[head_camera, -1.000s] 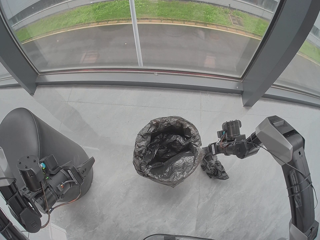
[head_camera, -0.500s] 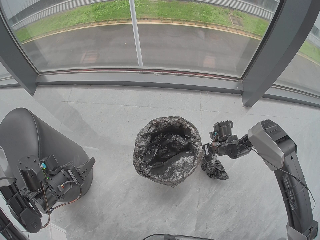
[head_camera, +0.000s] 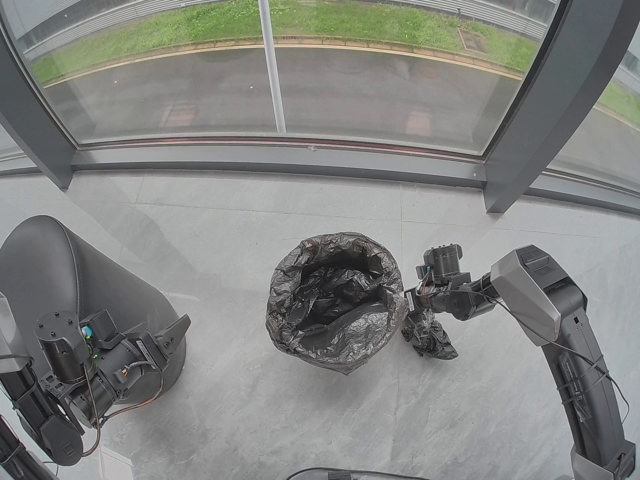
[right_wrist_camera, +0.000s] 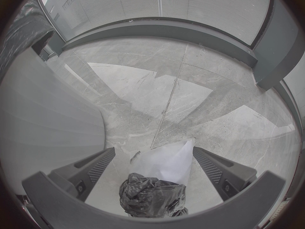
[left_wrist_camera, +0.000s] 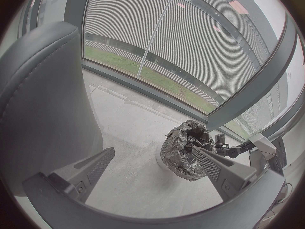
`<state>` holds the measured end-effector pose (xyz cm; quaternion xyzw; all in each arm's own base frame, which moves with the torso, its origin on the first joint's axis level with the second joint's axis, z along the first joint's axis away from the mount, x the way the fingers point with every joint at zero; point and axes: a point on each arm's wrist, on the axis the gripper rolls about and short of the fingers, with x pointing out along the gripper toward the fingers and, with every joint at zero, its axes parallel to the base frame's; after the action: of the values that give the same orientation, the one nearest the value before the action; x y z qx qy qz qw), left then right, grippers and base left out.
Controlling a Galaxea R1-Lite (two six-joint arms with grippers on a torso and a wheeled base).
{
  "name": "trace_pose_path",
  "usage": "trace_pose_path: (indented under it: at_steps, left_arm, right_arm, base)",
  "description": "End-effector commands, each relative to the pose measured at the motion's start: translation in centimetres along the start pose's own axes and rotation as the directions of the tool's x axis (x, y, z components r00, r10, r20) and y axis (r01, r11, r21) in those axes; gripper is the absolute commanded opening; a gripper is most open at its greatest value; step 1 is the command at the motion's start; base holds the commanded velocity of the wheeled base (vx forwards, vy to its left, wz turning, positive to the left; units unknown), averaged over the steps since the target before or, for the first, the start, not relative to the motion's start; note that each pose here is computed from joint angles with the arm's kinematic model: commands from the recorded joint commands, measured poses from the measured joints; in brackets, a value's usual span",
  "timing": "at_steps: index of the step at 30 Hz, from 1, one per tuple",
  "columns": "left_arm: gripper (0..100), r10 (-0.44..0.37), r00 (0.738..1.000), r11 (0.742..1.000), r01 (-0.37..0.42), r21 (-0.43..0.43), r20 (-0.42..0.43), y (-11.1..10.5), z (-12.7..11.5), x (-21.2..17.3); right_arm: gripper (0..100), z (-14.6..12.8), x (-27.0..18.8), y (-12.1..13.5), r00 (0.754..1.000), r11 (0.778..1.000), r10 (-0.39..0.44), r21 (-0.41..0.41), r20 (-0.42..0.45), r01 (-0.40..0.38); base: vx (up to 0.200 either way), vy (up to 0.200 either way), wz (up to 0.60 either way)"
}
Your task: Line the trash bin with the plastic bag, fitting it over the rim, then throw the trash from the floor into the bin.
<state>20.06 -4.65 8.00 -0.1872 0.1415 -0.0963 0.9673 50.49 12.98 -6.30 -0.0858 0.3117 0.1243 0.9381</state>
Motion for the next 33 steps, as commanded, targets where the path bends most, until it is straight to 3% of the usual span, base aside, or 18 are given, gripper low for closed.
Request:
trace_pose_path:
  at_steps: [1,4,5,16,20,24,30,33]
  left_arm:
    - [100,0.007,1.0,1.0,-0.007,-0.008,-0.016,0.1,-0.3,-0.3]
    - [100,0.005,1.0,1.0,-0.006,-0.014,-0.017,0.1,-0.3,-0.3]
    - [100,0.004,1.0,1.0,-0.004,-0.013,-0.018,0.1,-0.3,-0.3]
    - [100,0.003,1.0,1.0,-0.003,-0.018,-0.015,0.1,-0.3,-0.3]
    - [100,0.003,1.0,1.0,-0.003,-0.018,-0.015,0.1,-0.3,-0.3]
    - [100,0.003,1.0,1.0,-0.003,-0.018,-0.015,0.1,-0.3,-0.3]
    - [100,0.0,1.0,1.0,-0.001,-0.018,-0.009,0.0,-0.2,-0.4]
    - [100,-0.002,1.0,1.0,0.002,-0.018,-0.003,0.0,-0.1,-0.5]
  right_arm:
    - [100,-0.5,0.3,0.1,1.0,1.0,0.001,-0.001,-0.01,-0.001]
    - [100,-0.8,0.5,0.1,1.0,1.0,0.002,-0.001,-0.016,-0.002]
    - [0,-0.8,0.6,0.1,1.0,1.0,0.001,-0.001,-0.014,-0.001]
    - [0,-0.6,0.9,0.1,1.0,1.0,-0.004,0.004,-0.001,0.004]
    - [0,0.2,0.4,0.0,0.999,0.999,-0.048,0.007,0.014,0.048]
    - [0,2.0,-0.9,-0.3,0.997,0.998,-0.063,0.016,0.047,0.062]
    - [0,6.6,-7.0,-1.2,0.99,0.996,-0.082,0.028,0.116,0.079]
    - [0,8.2,-10.0,-1.5,0.982,0.991,-0.13,0.037,0.138,0.126]
  base:
    - [0.0,0.0,0.0]
    - [0.0,0.0,0.0]
    - [0.0,0.0,0.0]
    - [0.0,0.0,0.0]
    - [0.0,0.0,0.0]
    - [0.0,0.0,0.0]
    - [0.0,0.0,0.0]
    - [0.0,0.0,0.0]
